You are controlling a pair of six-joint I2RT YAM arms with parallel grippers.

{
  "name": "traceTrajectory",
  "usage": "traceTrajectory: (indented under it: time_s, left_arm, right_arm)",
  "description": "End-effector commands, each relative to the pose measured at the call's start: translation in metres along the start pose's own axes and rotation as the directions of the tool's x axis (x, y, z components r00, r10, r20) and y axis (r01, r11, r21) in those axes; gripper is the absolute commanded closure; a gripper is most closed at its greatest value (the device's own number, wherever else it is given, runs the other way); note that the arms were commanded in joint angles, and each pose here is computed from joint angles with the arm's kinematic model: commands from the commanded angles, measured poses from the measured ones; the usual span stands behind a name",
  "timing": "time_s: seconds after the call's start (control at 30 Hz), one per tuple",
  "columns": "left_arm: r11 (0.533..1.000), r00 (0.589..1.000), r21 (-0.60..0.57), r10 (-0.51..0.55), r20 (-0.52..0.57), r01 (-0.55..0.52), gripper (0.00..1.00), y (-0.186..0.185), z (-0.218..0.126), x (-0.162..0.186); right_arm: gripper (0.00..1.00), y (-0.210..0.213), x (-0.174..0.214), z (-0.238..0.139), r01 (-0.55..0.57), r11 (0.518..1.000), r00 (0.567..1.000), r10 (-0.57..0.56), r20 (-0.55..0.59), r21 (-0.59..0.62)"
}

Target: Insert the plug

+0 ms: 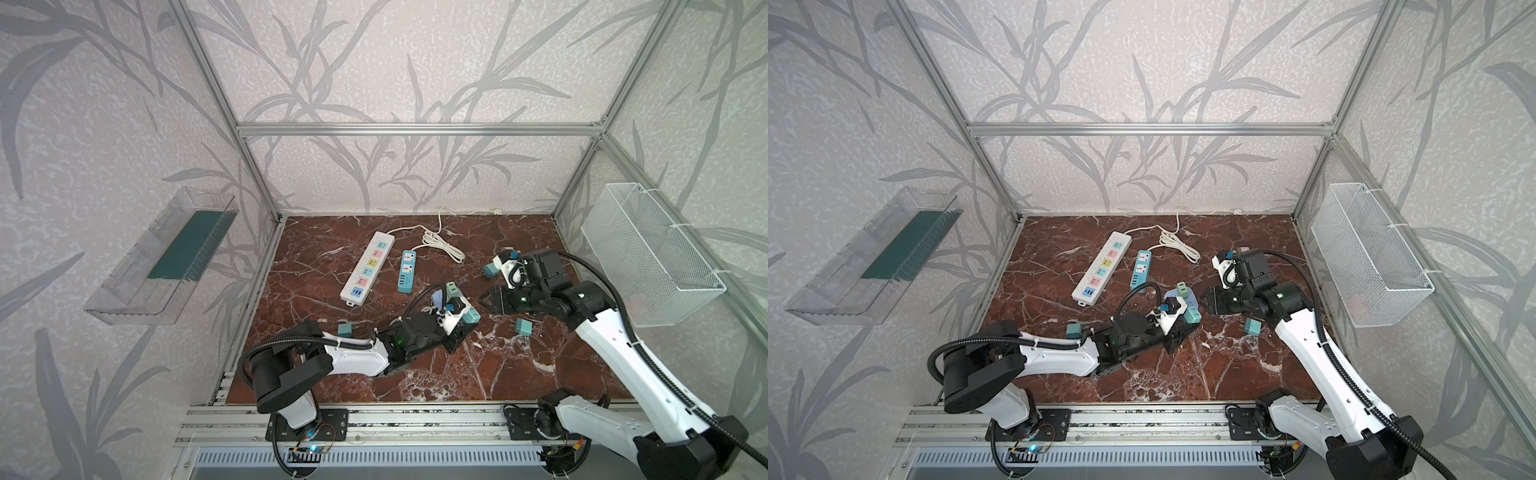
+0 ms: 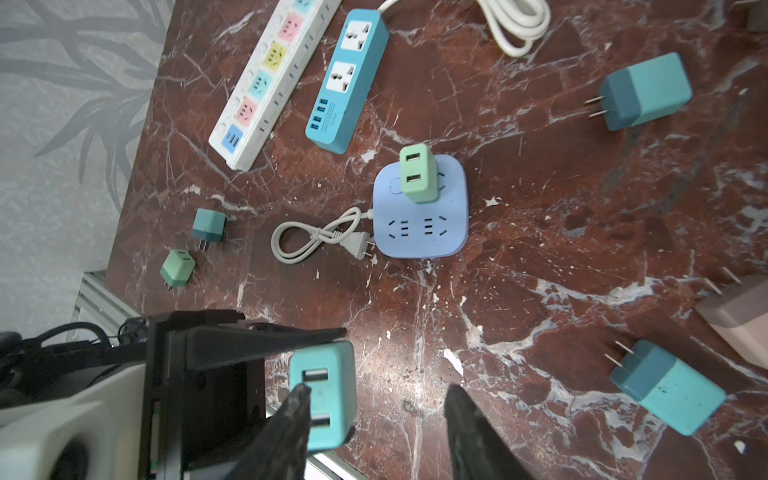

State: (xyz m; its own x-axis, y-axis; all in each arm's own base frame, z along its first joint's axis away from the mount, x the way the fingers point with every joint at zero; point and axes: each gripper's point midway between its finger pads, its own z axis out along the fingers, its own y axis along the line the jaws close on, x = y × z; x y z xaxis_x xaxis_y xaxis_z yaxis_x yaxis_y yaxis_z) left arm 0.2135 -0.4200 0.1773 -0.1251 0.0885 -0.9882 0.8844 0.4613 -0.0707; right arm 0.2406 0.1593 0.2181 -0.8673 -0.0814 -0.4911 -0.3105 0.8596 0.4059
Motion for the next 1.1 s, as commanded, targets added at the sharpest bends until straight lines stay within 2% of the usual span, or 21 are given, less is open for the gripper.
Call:
traceTrajectory:
  time_s: [0.0, 0.23, 0.47, 0.7, 0.9, 1.07]
  left_arm:
    - [0.997, 0.995, 0.041, 0.056, 0.087, -0.06, 0.75, -0.01, 0.001, -0.012]
    - [0.998, 0.996, 0.041, 0.033, 0.08, -0.037, 0.76, -0.012, -0.002, -0.004]
    - [0.996, 0.994, -0.001, 0.088, 0.057, -0.088, 0.77, -0.007, -0.001, 0.005]
    - [0.995, 0.99, -0.022, 0.104, 0.095, -0.102, 0.77, -0.009, 0.002, 0.003]
    - [0.99, 0.986, -0.023, 0.138, 0.095, -0.137, 0.73, -0.012, 0.002, 0.003]
    - [0.986, 0.981, -0.017, 0.168, 0.094, -0.167, 0.73, -0.016, 0.002, 0.003]
  right_arm:
    - [0.45, 0.015, 0.006, -0.001, 0.063, 0.997, 0.996, -0.066, -0.064, -0.043]
    - [0.47, 0.015, 0.018, 0.009, 0.077, 0.997, 0.987, -0.08, -0.138, -0.029]
    - [0.52, 0.017, 0.034, 0.02, 0.079, 0.997, 0.981, -0.081, -0.179, -0.019]
    - [0.58, 0.007, 0.046, 0.023, 0.092, 0.995, 0.97, -0.084, -0.227, 0.026]
    - [0.52, -0.001, 0.053, 0.024, 0.094, 0.993, 0.966, -0.075, -0.248, 0.066]
    - [0.57, 0.001, 0.052, 0.027, 0.087, 0.995, 0.964, -0.071, -0.256, 0.05]
